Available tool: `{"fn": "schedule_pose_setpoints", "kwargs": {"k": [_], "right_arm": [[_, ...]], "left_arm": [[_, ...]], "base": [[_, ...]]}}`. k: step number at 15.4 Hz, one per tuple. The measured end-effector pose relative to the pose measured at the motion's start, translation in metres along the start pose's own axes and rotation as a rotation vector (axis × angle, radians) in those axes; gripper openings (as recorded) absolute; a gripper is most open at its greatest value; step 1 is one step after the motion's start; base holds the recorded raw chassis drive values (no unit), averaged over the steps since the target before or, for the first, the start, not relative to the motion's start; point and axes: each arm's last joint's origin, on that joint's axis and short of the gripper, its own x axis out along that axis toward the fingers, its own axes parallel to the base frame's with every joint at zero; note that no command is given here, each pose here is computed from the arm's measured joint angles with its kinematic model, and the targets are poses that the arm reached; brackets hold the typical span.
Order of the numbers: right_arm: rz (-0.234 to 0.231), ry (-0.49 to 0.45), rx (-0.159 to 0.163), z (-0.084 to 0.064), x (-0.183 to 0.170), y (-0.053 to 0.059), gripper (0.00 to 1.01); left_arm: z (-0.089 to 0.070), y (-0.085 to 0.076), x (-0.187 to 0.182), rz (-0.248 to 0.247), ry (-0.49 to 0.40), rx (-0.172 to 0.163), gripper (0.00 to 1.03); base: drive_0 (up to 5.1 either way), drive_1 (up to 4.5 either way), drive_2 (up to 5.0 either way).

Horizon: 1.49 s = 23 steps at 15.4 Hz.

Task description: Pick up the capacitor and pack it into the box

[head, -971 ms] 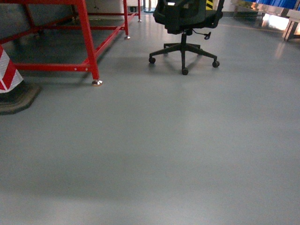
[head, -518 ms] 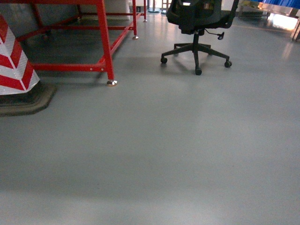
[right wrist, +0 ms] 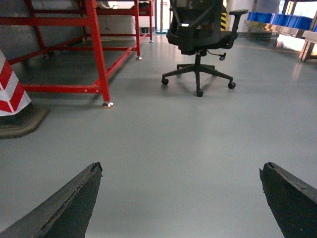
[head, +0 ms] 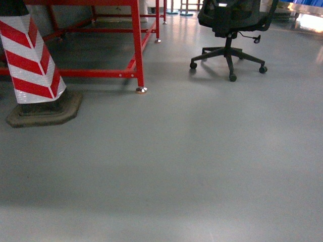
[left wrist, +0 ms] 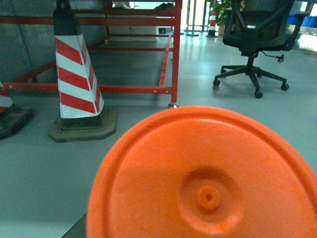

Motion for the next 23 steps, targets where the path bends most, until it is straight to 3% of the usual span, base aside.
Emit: {"fn": "schedule_pose_setpoints", "kwargs": {"k": [23], "right_arm": [[0.000,-0.001,0.000,0.0001,0.0000,0.0000,0.98]], "left_arm": [[0.0001,0.0000,0.0000,0.001,-0.001,0.000,0.43]], "base": [[-5.0,2.95,1.7]]}}
